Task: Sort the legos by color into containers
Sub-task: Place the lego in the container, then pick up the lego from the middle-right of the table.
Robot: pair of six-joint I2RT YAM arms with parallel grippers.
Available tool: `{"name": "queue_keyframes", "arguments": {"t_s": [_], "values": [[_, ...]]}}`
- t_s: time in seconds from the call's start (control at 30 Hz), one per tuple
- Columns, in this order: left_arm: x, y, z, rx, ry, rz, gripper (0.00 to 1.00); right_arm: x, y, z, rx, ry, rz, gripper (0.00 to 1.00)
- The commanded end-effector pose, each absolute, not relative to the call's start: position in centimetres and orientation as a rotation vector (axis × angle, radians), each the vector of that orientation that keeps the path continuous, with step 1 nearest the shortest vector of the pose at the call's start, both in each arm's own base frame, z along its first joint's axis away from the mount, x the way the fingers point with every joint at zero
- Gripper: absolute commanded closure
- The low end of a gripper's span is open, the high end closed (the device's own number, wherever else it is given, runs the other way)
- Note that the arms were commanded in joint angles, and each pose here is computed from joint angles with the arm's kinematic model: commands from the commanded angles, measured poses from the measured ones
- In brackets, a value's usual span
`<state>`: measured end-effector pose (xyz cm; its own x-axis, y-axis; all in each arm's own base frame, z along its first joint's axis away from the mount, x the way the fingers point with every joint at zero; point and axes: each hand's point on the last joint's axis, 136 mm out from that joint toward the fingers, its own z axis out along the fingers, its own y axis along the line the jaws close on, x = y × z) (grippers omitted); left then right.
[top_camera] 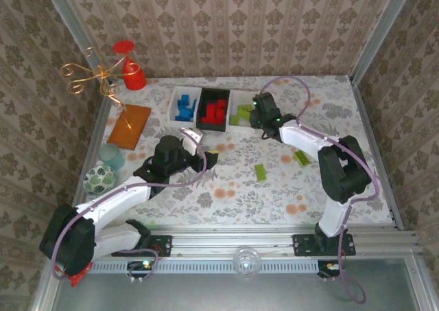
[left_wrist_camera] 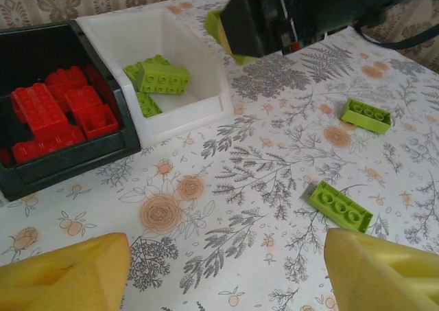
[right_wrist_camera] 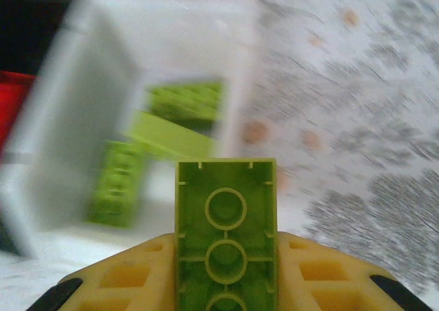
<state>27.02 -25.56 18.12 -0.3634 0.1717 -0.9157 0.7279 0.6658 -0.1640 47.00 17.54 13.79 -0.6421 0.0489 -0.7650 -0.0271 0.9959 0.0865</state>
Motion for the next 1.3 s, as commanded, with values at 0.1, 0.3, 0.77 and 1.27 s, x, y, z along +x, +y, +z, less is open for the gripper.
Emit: {"name": "queue_keyframes", "arguments": {"t_s": [0.1, 0.3, 0.77, 1.27], "values": [[26.8, -25.4, 18.7, 0.721, 1.864, -0.675, 0.24, 49.2, 21.2, 14.0, -0.076, 2.262, 0.121, 0.66], [26.8, -25.3, 18.8, 0.721, 1.864, -0.671, 0.24, 51.6, 22.1, 11.7, -0.085, 2.308, 0.116, 0.63], [26.5, -25.7, 18.9, 0.741, 1.862, -0.695, 0.24, 45.4, 17.8, 19.8, -0.059, 2.197, 0.132, 0.36], [26.3, -26.1, 19.3, 0.74, 1.861, -0.735, 0.24, 32.0, 1.4, 8.7, 0.311, 2.538, -0.099, 0.17]]}}
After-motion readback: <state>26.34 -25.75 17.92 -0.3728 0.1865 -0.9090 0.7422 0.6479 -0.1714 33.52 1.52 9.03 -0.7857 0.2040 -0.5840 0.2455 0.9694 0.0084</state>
